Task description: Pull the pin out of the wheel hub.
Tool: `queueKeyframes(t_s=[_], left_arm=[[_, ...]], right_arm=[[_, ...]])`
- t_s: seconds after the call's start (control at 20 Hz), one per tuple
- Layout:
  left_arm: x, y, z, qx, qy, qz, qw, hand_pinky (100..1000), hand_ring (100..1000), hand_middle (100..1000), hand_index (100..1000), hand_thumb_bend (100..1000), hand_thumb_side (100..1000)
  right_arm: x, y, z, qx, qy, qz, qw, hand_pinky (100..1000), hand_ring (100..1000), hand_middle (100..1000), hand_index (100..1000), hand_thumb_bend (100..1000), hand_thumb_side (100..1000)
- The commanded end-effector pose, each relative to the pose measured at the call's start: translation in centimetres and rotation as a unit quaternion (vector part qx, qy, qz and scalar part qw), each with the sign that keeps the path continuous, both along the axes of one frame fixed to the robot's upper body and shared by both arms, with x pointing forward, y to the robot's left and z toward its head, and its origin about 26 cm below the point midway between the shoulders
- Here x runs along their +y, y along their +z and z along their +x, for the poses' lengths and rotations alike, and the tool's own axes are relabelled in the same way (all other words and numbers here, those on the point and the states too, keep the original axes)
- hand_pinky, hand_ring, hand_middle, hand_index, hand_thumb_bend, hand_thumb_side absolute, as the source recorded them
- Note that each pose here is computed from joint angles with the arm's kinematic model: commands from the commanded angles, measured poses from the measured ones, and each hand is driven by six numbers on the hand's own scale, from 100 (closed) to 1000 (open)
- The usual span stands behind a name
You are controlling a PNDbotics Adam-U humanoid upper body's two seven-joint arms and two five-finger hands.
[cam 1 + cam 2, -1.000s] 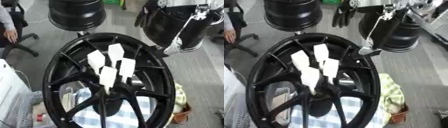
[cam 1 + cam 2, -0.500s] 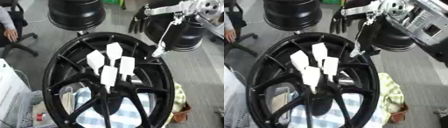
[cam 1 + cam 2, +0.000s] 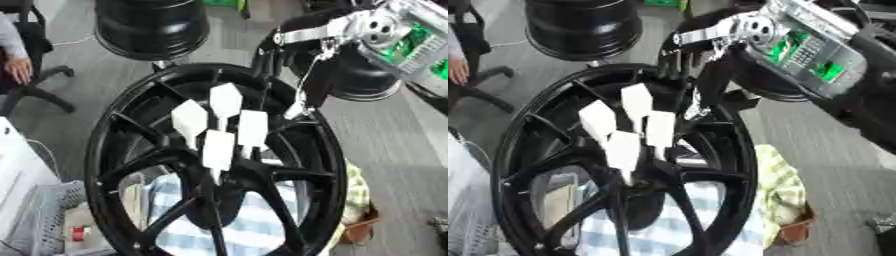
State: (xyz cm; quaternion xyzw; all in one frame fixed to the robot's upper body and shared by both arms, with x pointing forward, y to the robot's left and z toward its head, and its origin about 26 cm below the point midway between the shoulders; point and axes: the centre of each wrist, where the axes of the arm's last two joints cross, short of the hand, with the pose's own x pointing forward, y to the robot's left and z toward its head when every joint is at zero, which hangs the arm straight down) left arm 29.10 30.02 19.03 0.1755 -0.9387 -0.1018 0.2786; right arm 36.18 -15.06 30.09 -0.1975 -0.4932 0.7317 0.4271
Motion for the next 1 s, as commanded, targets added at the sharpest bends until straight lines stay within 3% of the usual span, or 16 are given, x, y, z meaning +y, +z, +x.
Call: queueKeyframes(t_s=[0.05, 0.55, 1.0], left_arm=[[0.2, 0.8, -0.2, -0.01, 0.0, 0.016, 1.0, 769, 781, 687, 893, 218, 555], [0.2, 0.7, -0.3, -0.008, 0.0, 0.016, 1.0, 769, 781, 687, 893, 215, 558], [0.1, 0.7, -0.2, -0.007, 0.0, 0.015, 1.0, 769, 781, 688, 893, 214, 559]], right_arm=[[0.4, 0.8, 0.2, 0.006, -0.023, -0.001, 1.0, 801, 741, 692, 801, 649, 216], [2.2, 0.2, 0.1, 0.04, -0.05, 0.009, 0.998, 794, 736, 688, 798, 646, 216], [2.0, -0.9, 0.0, 0.065, -0.071, 0.019, 0.995, 785, 727, 674, 774, 642, 208]])
